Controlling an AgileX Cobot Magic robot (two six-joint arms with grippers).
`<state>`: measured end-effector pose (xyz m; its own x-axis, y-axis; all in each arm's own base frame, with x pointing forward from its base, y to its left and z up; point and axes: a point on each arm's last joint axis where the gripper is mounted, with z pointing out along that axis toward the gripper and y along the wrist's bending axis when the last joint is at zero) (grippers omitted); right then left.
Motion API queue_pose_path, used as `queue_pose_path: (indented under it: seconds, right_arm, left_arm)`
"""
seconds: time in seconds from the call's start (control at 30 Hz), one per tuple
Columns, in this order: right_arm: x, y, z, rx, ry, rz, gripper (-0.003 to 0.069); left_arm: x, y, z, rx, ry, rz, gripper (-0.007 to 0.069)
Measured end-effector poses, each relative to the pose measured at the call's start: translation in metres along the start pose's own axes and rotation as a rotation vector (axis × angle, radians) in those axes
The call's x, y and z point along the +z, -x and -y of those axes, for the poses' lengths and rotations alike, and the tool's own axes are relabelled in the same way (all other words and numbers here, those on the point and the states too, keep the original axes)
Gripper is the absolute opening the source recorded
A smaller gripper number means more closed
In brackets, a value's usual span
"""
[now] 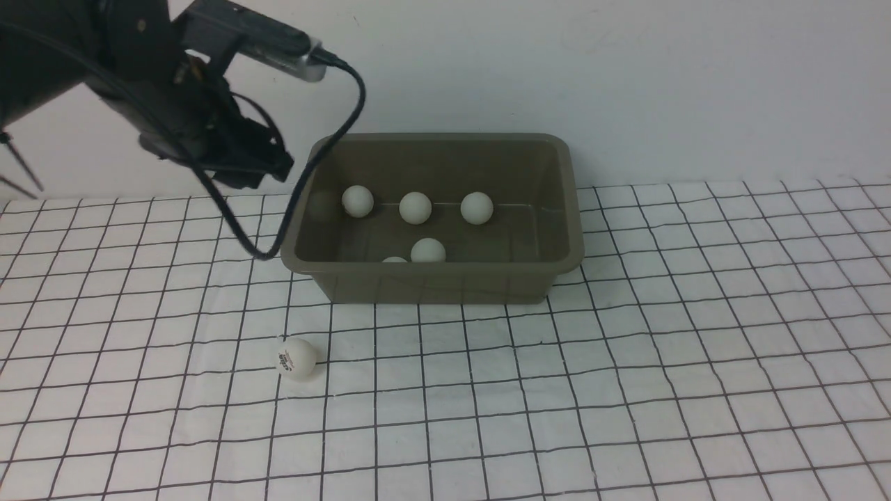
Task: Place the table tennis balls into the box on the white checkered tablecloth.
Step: 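Drop the ball into the bin, then reach for and grasp a ping pong ball on the table beside the basket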
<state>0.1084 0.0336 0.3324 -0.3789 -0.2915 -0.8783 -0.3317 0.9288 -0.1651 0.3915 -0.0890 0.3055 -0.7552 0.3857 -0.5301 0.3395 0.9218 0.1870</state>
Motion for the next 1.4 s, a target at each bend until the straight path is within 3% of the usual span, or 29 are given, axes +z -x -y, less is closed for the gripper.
queue_pose_path:
  seconds: [0.23, 0.53, 0.7, 0.83, 1.17, 1.4]
  right_arm:
    - [0.000, 0.000, 0.000, 0.000, 0.000, 0.000, -0.0017]
    - [0.000, 0.000, 0.000, 0.002, 0.001, 0.000, -0.0017]
    - [0.000, 0.000, 0.000, 0.003, 0.002, 0.000, -0.0017]
    - [0.000, 0.000, 0.000, 0.003, 0.002, 0.000, -0.0017]
    - [0.000, 0.000, 0.000, 0.003, 0.002, 0.000, -0.0017]
    - [0.000, 0.000, 0.000, 0.003, 0.002, 0.000, -0.0017]
  left_arm:
    - [0.063, 0.019, 0.029, 0.059, -0.049, -0.054, 0.0356]
    - [0.083, 0.032, 0.047, 0.157, -0.069, -0.039, 0.0356]
    - [0.084, 0.033, 0.053, 0.173, -0.083, -0.037, 0.0438]
    - [0.076, 0.040, 0.052, 0.174, -0.083, -0.028, 0.0494]
    - [0.001, 0.043, 0.032, 0.141, -0.077, -0.082, 0.0476]
    - [-0.032, -0.003, 0.003, 0.034, -0.110, -0.184, 0.0426]
